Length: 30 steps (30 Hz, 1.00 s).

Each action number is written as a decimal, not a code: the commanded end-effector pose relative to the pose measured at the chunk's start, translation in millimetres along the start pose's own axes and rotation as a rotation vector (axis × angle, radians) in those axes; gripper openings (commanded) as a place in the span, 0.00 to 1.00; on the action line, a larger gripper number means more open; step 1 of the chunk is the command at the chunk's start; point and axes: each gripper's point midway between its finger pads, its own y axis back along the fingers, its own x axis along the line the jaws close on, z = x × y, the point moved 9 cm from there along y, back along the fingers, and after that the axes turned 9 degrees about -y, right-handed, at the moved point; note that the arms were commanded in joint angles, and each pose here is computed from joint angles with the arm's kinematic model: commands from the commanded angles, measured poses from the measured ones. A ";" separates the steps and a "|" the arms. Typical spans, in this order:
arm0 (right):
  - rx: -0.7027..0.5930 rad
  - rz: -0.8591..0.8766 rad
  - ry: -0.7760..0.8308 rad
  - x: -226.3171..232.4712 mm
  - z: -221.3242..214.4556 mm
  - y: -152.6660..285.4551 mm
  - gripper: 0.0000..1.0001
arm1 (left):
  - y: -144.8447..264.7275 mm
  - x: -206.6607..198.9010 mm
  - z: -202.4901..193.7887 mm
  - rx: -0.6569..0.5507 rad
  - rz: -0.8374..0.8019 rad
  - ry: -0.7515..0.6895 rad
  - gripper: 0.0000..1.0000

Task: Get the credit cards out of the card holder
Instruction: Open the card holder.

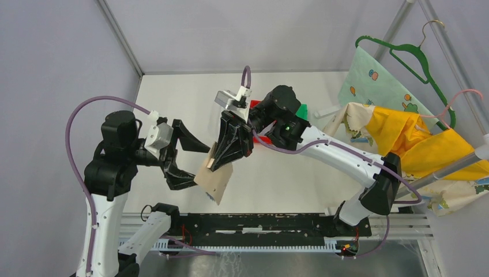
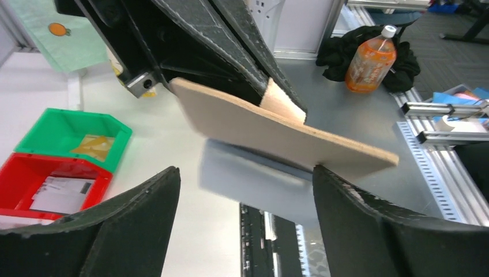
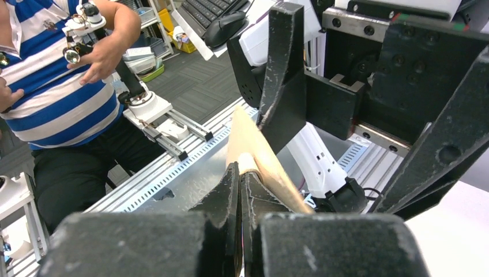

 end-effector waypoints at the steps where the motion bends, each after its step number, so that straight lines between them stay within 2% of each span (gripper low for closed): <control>1: -0.021 0.060 0.100 15.0 26.4 -3.0 0.00 | -0.7 -3.2 4.6 -0.023 -0.037 0.039 0.99; 16: -0.002 0.145 0.095 19.9 27.8 -24.2 0.00 | 0.8 18.3 3.1 0.018 0.182 0.017 1.00; 25: 0.003 0.134 0.112 26.3 26.0 -13.9 0.00 | 0.7 -4.1 11.6 -0.022 0.032 0.005 1.00; 30: -0.018 0.089 0.128 29.4 29.2 0.4 0.00 | 1.4 -13.5 13.4 -0.034 0.005 0.007 1.00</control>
